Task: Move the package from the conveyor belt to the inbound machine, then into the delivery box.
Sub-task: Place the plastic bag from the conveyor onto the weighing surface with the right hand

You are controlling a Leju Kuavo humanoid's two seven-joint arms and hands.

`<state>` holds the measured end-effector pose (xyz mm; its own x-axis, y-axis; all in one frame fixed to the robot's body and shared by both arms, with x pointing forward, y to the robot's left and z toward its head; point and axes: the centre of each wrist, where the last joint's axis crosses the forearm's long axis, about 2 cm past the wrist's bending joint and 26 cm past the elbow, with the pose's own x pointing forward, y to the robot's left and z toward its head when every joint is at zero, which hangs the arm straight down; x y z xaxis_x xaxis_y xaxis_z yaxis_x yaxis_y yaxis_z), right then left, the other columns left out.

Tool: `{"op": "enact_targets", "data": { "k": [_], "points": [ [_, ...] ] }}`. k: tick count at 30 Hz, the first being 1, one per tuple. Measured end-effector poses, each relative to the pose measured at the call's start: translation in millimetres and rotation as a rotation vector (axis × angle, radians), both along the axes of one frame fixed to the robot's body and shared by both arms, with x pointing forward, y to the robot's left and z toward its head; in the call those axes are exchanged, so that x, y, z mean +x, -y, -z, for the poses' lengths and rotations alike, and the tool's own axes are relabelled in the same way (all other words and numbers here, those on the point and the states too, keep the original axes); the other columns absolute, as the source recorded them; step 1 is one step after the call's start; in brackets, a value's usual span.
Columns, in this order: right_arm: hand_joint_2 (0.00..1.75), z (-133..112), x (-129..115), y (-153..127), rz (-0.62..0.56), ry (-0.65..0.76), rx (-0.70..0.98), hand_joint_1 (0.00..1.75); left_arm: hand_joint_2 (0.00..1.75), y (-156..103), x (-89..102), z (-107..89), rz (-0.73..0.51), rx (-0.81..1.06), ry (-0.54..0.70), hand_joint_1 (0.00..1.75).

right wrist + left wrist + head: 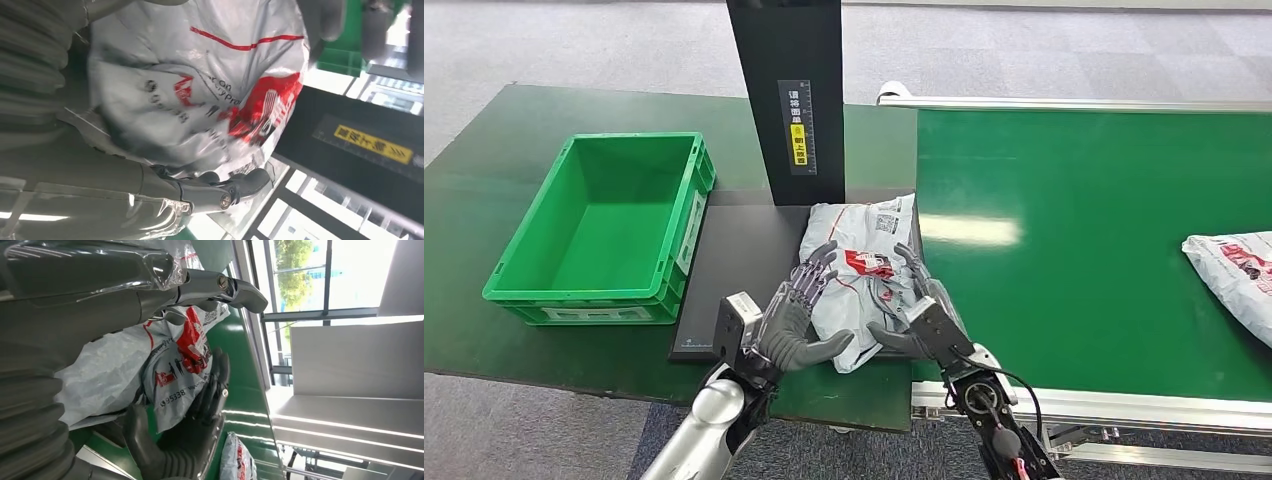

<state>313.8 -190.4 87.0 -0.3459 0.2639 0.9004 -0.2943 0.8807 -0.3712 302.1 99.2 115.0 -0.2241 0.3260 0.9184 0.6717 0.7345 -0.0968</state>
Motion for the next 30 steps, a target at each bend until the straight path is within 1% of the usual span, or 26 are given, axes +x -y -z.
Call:
{"op": "enact_targets", "data": {
  "k": [6, 10, 18, 30],
  "points": [
    [1.75, -0.5, -27.7, 18.8, 0.057, 0.030, 0.219, 0.00, 1.75, -4.1, -4.4, 3.4, -0.023, -0.019, -0.013, 0.00],
    [1.75, -3.6, -40.0, 32.4, 0.105, 0.050, 0.325, 0.00, 1.75, -6.5, -7.3, 4.9, -0.041, -0.029, -0.019, 0.00],
    [1.75, -10.0, -46.3, 44.0, 0.151, 0.085, 0.366, 0.00, 1.75, -8.1, -9.0, 5.0, -0.053, -0.035, -0.018, 0.00],
    [1.75, -12.0, -47.5, 46.7, 0.171, 0.095, 0.381, 0.00, 1.75, -9.7, -9.8, 6.0, -0.071, -0.025, -0.016, 0.00]
  ]
}}
